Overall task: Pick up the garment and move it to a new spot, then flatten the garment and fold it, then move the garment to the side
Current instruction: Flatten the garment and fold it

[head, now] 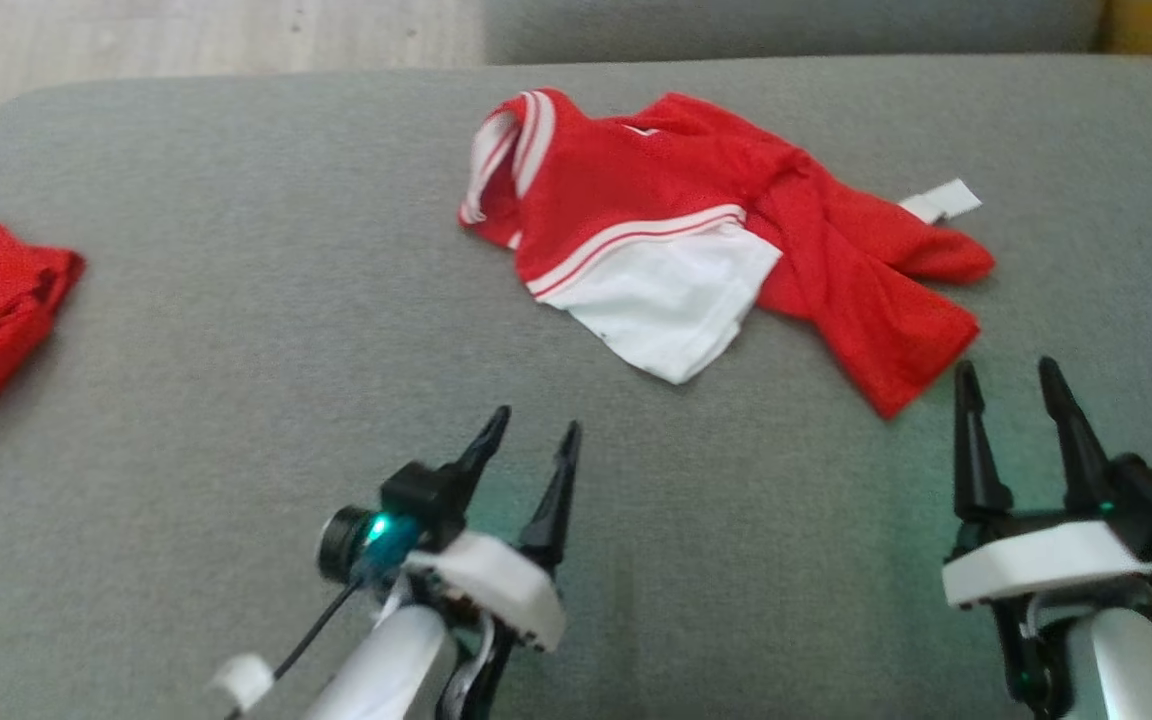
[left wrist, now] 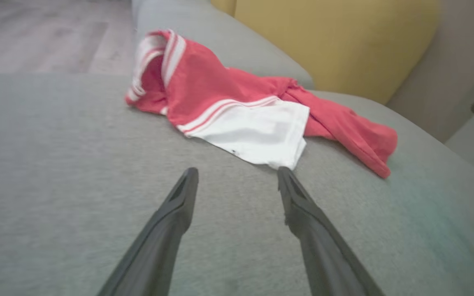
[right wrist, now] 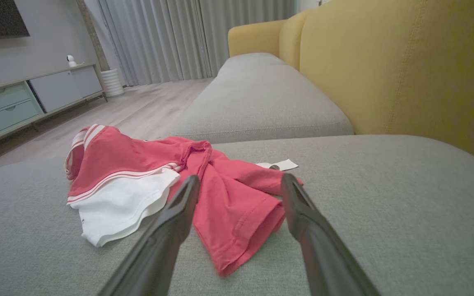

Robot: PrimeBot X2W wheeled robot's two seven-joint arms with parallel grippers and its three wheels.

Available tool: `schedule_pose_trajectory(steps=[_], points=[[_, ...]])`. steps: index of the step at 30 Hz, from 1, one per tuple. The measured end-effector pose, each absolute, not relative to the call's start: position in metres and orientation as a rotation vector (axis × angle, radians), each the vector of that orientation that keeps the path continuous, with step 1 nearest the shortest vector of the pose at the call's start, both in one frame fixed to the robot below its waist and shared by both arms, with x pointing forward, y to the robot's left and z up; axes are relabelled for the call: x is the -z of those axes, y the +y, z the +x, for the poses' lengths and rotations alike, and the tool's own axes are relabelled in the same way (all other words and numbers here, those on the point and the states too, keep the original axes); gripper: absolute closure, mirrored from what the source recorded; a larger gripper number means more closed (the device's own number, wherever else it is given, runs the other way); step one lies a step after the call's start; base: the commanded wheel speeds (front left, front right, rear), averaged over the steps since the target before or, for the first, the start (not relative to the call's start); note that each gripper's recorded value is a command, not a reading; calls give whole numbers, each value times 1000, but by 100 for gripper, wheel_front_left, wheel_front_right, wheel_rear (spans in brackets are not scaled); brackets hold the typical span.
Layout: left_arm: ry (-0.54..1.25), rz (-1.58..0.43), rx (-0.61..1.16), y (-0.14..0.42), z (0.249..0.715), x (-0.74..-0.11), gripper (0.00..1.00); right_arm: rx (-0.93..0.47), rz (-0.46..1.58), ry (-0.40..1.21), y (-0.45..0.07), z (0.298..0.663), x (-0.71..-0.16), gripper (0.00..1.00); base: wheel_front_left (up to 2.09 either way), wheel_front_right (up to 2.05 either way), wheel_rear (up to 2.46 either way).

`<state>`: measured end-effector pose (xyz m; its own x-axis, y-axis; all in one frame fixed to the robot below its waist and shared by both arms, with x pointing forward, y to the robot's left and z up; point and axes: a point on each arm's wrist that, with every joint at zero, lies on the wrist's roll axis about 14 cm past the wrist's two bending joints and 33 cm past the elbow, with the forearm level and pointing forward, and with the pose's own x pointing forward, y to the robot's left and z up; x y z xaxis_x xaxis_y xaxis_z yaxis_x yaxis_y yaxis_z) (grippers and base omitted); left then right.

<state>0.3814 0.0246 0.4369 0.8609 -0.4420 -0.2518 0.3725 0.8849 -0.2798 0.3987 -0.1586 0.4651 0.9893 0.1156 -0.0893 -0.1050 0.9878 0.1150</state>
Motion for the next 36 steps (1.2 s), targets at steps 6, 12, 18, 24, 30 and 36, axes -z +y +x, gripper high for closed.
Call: schedule_pose_trajectory(steps=[6,12,18,24,30,36], points=[[459,-271,500,-17,392,-421,0,-88,98,103,-167,398,-463,0,0,0,0],[576,-322,516,-42,401,-404,0,-62,90,98,-177,400,-462,0,0,0,0],[666,-321,499,-52,411,-387,0,-33,82,104,-187,401,-459,0,0,0,0],[664,-338,514,-65,427,-389,0,0,75,117,-198,399,-453,0,0,0,0],[665,-340,477,-61,428,-385,100,5,76,119,-200,398,-452,0,0,0,0],[614,-347,440,-50,429,-388,100,-13,105,206,-191,397,-430,0,0,0,0]])
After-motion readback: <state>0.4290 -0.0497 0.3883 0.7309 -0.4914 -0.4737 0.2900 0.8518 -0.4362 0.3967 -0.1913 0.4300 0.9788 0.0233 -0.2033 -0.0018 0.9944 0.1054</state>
